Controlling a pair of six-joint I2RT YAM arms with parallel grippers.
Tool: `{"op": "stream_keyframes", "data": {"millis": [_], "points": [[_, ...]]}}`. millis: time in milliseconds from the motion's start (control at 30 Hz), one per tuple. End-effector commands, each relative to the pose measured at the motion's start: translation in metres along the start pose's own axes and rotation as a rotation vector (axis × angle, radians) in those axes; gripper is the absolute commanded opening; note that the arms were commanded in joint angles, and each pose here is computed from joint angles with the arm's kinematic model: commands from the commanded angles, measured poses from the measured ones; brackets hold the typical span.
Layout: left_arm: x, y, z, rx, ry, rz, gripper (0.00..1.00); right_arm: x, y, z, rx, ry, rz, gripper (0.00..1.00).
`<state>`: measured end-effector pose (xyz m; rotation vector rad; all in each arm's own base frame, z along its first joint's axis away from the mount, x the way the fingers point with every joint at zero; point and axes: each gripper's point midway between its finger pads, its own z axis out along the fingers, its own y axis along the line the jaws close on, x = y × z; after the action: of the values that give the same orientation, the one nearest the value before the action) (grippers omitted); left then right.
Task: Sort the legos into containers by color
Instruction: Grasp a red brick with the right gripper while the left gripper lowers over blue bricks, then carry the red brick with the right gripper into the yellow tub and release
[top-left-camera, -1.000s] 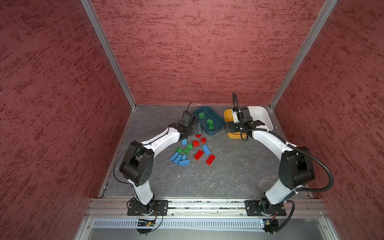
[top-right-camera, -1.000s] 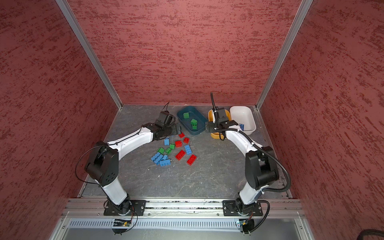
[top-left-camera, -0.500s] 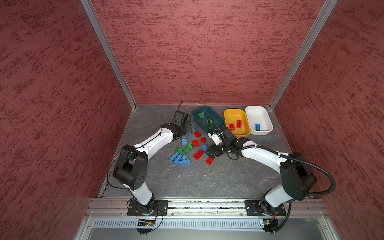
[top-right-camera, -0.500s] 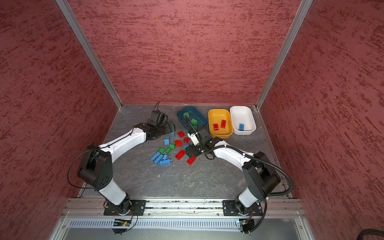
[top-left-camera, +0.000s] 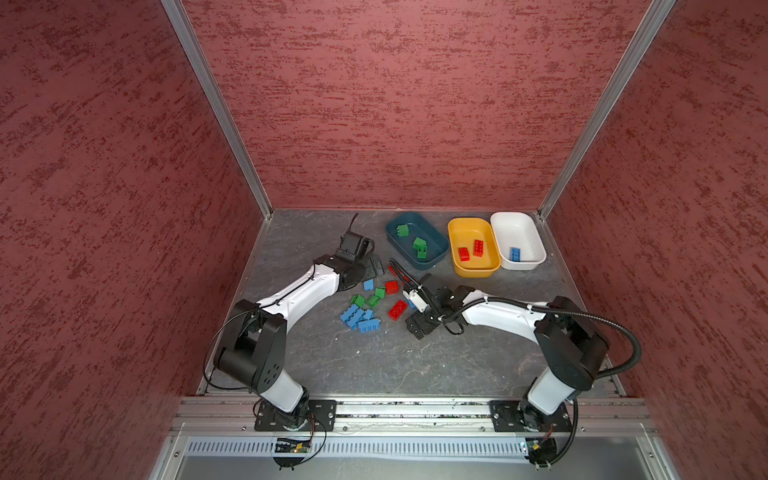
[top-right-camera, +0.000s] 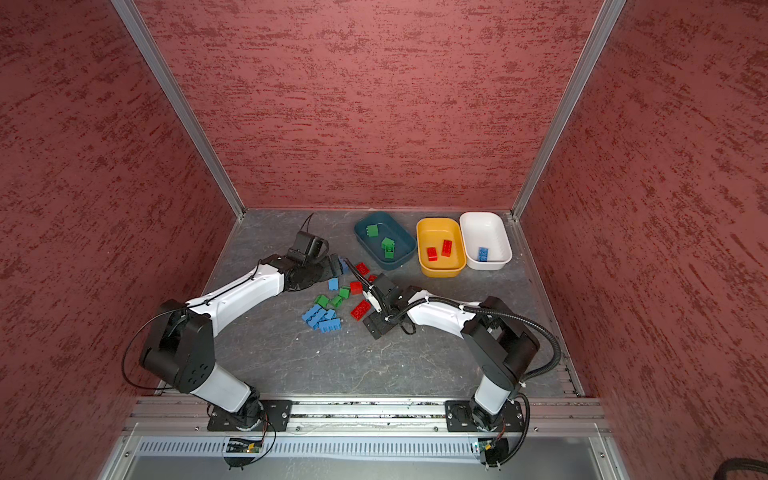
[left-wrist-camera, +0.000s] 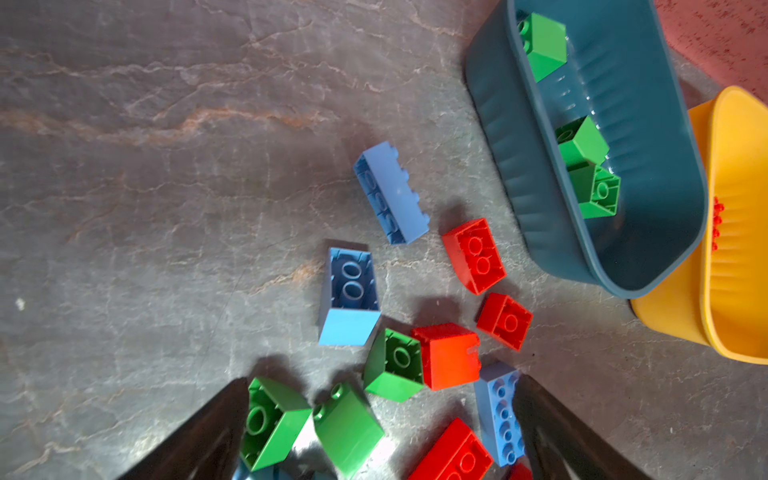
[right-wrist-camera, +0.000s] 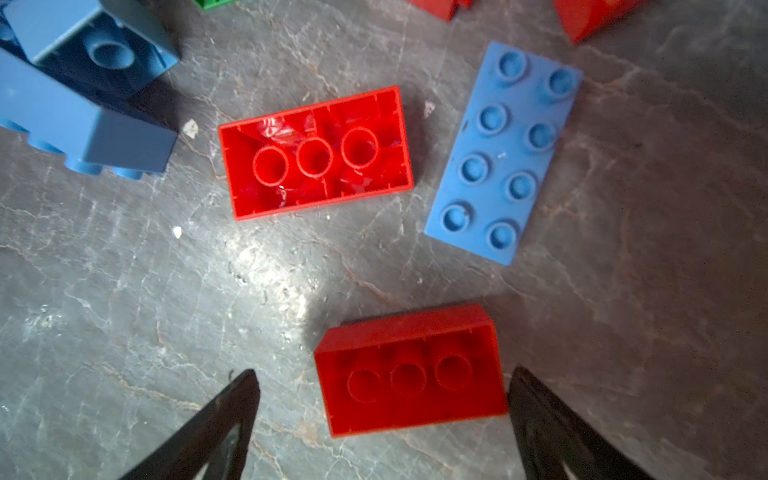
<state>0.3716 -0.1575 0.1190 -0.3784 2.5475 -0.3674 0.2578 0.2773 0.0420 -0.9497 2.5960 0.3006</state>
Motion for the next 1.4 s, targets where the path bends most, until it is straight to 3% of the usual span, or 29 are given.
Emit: {"op": "stream_keyframes", "data": {"millis": [0, 267, 500, 667, 867, 1067, 1367], "points": [[0.014, 0.009, -0.012, -0.002, 0.034, -0.011, 0.99, 0.001, -0.007, 0.005, 0.06, 0.005, -0.05, 0.91], [0.053, 0.026, -0.034, 0.004, 0.111, -0.027, 0.99, 0.009, -0.008, 0.016, 0.073, 0.034, -0.053, 0.76], [0.094, 0.042, -0.041, -0.069, 0.203, -0.02, 0.99, 0.006, -0.01, 0.013, 0.082, 0.015, -0.049, 0.61], [0.109, 0.039, -0.046, -0.098, 0.196, 0.011, 0.99, 0.004, -0.012, 0.01, 0.091, -0.005, -0.048, 0.53], [0.12, 0.032, -0.04, -0.09, 0.164, 0.107, 0.99, -0.008, -0.02, -0.003, 0.101, -0.076, -0.017, 0.5], [0.137, 0.024, -0.027, -0.049, 0.255, 0.249, 1.0, -0.02, -0.036, -0.018, 0.112, -0.159, 0.057, 0.47], [0.14, -0.001, -0.014, 0.015, 0.293, 0.318, 0.99, -0.033, -0.062, -0.04, 0.106, -0.262, 0.178, 0.45]]}}
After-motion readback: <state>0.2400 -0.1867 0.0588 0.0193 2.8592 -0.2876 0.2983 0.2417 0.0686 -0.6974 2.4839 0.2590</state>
